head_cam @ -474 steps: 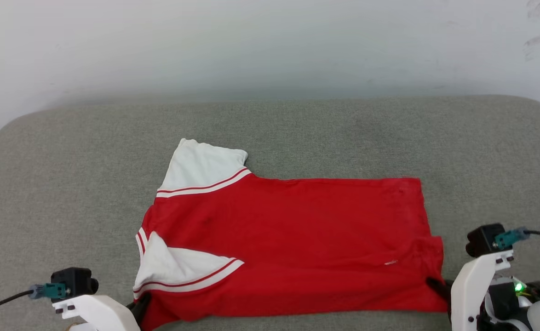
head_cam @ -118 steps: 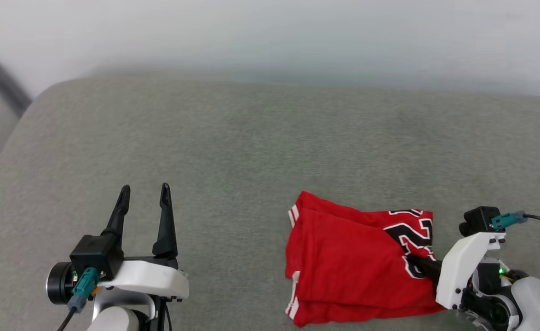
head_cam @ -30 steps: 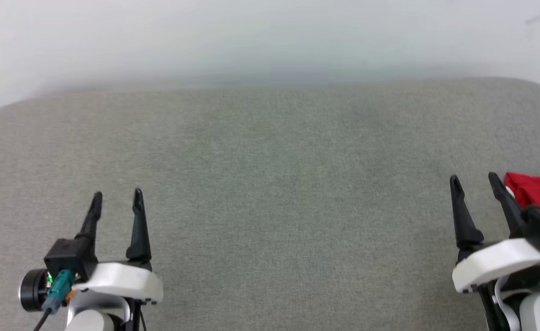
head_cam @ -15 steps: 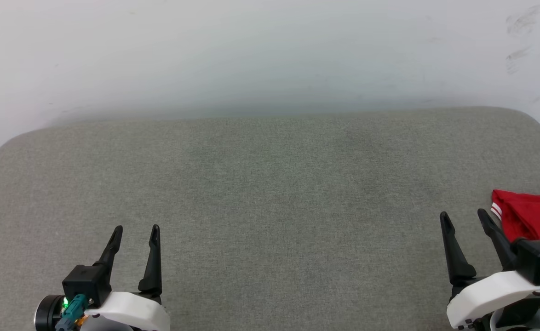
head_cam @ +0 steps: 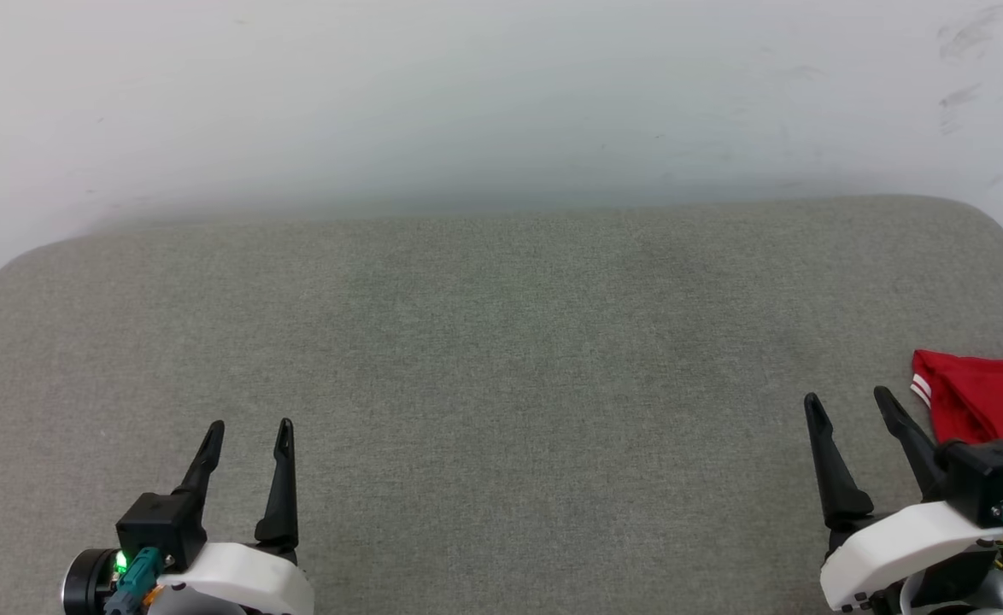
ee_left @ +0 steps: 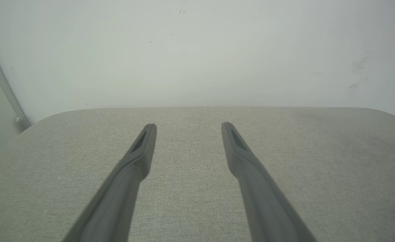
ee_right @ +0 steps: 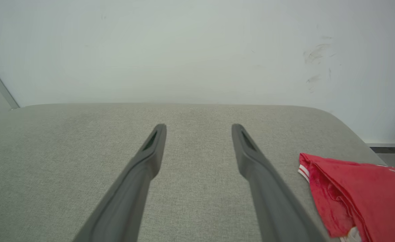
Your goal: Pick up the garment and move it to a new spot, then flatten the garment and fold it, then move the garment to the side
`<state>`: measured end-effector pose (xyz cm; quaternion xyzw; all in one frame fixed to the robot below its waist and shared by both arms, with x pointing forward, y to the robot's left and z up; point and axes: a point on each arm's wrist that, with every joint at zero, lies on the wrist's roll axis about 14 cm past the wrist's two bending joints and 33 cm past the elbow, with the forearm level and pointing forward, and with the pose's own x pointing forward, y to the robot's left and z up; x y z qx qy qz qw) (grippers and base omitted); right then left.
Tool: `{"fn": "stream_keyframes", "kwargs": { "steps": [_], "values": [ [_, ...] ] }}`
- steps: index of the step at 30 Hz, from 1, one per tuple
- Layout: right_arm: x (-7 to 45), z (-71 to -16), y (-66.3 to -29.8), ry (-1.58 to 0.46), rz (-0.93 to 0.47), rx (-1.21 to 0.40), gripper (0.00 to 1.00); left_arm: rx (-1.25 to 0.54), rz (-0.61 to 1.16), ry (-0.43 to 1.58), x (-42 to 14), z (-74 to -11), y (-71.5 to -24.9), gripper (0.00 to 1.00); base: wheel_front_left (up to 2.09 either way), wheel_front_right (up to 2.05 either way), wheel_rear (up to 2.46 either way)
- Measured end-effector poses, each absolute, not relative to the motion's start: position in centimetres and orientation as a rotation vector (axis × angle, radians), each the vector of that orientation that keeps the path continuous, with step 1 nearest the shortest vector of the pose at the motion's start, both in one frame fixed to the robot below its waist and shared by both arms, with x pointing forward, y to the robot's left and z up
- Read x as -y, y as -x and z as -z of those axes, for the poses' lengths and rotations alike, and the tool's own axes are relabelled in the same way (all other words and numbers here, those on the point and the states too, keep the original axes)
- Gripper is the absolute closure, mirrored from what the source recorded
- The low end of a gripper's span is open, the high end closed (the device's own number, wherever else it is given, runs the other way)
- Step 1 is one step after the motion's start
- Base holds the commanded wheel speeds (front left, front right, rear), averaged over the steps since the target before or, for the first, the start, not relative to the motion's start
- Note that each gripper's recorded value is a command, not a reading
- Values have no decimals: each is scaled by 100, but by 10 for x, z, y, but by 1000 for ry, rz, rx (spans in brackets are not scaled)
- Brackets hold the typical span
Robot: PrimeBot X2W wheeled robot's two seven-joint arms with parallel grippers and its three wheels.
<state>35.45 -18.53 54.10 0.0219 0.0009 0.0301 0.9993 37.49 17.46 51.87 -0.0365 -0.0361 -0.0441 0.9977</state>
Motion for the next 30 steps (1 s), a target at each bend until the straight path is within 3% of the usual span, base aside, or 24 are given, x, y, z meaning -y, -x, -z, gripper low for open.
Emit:
{"fn": "stream_keyframes", "kwargs": {
  "steps": [8,9,30],
  "values": [
    [185,-542,-355,-33,-62,0,0,72,82,71,-177,-518,-375,0,0,0,0],
    [185,-540,-355,-34,-62,-5,100,68,80,71,-177,-516,-375,100,0,0,0],
    [188,-510,-354,-377,-50,-84,100,-90,3,403,-185,-484,-371,100,0,0,0]
  ]
}}
